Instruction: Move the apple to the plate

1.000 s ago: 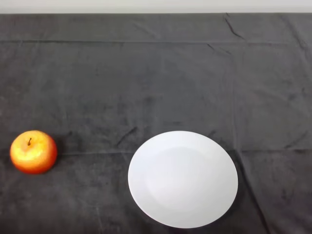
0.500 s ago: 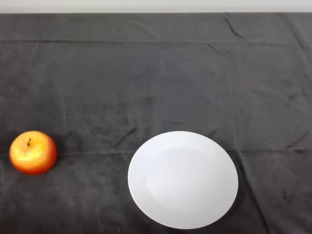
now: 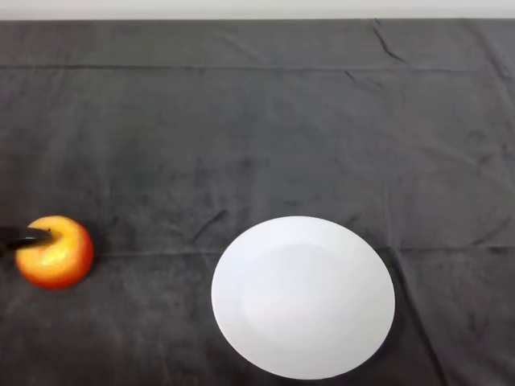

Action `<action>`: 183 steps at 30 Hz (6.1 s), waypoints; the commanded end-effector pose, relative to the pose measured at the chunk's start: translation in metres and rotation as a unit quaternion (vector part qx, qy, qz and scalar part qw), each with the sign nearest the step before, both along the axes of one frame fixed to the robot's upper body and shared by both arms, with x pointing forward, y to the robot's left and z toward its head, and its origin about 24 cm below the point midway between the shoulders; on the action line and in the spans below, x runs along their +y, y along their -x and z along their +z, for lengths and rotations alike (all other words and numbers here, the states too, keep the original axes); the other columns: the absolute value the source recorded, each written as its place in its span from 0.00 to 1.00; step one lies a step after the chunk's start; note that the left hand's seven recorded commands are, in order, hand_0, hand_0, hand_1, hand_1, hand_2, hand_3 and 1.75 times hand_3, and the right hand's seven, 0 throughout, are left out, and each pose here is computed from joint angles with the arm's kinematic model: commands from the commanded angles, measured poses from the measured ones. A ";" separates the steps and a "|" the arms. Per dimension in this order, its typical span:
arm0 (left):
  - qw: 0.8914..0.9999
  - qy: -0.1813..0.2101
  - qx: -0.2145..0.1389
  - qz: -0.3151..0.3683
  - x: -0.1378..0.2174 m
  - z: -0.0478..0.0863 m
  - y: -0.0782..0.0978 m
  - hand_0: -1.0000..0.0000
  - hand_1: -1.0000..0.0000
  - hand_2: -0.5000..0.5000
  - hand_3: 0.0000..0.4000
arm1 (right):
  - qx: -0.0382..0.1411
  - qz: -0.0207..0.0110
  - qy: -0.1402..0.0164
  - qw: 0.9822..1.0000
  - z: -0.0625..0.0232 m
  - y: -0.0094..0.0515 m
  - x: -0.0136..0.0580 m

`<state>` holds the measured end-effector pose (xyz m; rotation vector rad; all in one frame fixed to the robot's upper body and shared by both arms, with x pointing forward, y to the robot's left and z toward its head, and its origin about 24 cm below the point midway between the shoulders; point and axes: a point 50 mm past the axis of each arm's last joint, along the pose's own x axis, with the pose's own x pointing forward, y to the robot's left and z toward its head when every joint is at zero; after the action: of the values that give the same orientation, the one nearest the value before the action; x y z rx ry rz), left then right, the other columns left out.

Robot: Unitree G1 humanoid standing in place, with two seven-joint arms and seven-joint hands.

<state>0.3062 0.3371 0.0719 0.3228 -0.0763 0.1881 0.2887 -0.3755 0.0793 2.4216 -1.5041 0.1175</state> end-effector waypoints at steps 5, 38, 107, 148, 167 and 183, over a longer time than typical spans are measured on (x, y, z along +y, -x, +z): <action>0.997 -0.039 -0.016 -0.060 -0.028 0.016 -0.021 1.00 1.00 0.50 0.00 | -0.008 -0.015 0.008 1.000 0.0061 0.0058 -0.0098; 0.956 -0.185 0.155 -0.167 -0.075 -0.014 -0.014 1.00 1.00 0.50 0.00 | -0.006 -0.015 0.009 1.000 0.0061 0.0056 -0.0097; 0.951 -0.267 -0.053 -0.146 -0.221 0.025 -0.030 0.00 0.00 0.50 1.00 | -0.004 -0.015 0.011 1.000 0.0061 0.0054 -0.0095; 0.915 -0.239 -0.052 -0.319 -0.300 0.007 -0.030 0.87 1.00 0.44 0.13 | -0.005 -0.015 0.010 1.000 0.0061 0.0055 -0.0096; 0.939 -0.221 -0.107 -0.243 -0.249 0.031 -0.047 1.00 1.00 0.50 0.00 | -0.006 -0.015 0.009 1.000 0.0061 0.0056 -0.0097; 0.974 -0.151 -0.168 -0.032 -0.123 0.062 -0.053 1.00 1.00 0.50 0.00 | -0.006 -0.015 0.009 1.000 0.0061 0.0056 -0.0097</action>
<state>0.3614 0.1924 0.1312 0.5661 -0.4535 0.1084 0.2887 -0.3755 0.0794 2.4209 -1.5040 0.1179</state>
